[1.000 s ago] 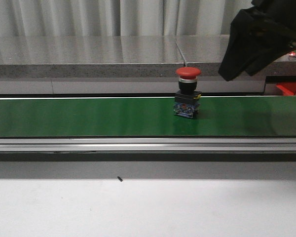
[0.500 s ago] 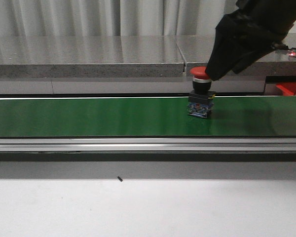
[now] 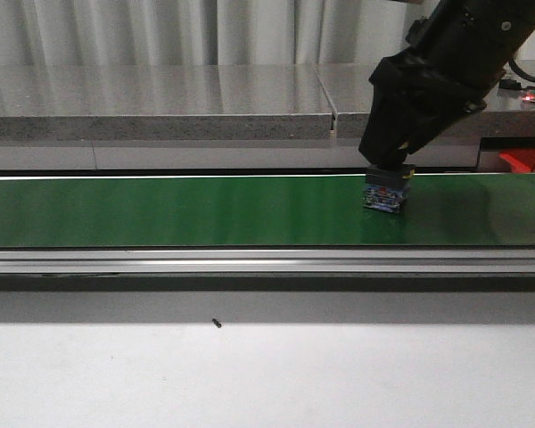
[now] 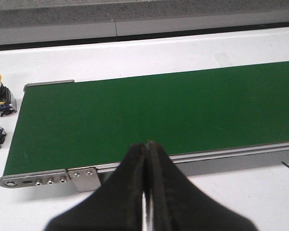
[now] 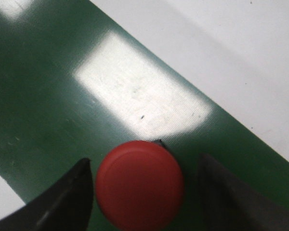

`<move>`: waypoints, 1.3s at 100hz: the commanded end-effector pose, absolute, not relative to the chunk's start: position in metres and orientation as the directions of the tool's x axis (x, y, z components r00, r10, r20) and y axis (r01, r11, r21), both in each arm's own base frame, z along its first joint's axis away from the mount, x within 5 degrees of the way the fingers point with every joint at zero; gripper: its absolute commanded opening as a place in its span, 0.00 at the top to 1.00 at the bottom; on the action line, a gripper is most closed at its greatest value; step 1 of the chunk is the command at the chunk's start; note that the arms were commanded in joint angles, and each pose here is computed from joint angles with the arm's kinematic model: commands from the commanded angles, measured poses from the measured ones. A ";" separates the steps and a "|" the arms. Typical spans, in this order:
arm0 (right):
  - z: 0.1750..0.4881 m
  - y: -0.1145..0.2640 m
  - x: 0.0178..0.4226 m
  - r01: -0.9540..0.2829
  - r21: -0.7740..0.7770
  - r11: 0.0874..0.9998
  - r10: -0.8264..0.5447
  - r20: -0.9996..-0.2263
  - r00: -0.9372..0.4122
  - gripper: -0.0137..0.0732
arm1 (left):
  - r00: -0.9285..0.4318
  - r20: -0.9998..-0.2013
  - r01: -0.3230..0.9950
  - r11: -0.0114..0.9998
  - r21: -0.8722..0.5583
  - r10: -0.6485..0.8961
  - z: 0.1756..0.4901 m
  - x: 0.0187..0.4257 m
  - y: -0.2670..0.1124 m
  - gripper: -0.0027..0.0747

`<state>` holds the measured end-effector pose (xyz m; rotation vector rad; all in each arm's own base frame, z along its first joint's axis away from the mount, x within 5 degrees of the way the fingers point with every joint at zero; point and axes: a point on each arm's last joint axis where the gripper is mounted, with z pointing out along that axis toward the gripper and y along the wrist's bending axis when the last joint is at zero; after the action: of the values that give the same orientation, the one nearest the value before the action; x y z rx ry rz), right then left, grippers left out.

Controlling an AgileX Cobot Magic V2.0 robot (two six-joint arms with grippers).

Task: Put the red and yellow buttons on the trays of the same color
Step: 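Lower the right gripper onto the red button and grasp it, then carry the red button into the red tray and open the right gripper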

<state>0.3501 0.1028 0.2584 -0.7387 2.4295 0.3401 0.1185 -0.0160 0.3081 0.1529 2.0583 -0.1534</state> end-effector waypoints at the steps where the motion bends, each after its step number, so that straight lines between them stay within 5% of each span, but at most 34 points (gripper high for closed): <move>1: 0.286 0.103 0.351 -0.555 0.065 0.830 -0.375 -0.671 -0.640 0.45 | -0.385 -0.923 0.162 0.985 -0.061 0.006 0.323 0.121 -0.016 0.99; 13: 0.287 0.103 0.350 -0.527 0.093 0.845 -0.339 -0.669 -0.662 0.62 | -0.385 -0.923 0.162 0.985 -0.061 0.006 0.323 0.121 -0.016 0.99; 38: 0.320 0.086 0.354 -0.481 0.122 0.868 -0.280 -0.679 -0.678 0.62 | -0.385 -0.923 0.162 0.985 -0.061 0.006 0.323 0.121 -0.016 0.99; 75: 0.385 -0.046 0.367 -0.124 0.123 0.985 0.016 -0.771 -0.637 0.62 | -0.385 -0.923 0.162 0.985 -0.061 0.006 0.323 0.121 -0.016 0.99; 99: 0.365 -0.142 0.360 0.158 0.162 0.974 0.226 -0.744 -0.629 0.62 | -0.385 -0.923 0.162 0.985 -0.061 0.006 0.323 0.121 -0.016 0.99; 130: 0.299 -0.203 0.377 0.307 0.186 0.933 0.349 -0.672 -0.654 0.62 | -0.385 -0.923 0.162 0.985 -0.061 0.006 0.323 0.121 -0.016 0.99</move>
<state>0.3740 -0.1946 0.2772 0.4462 2.4481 0.1280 0.1185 -0.0160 0.3081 0.1529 2.0583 -0.1534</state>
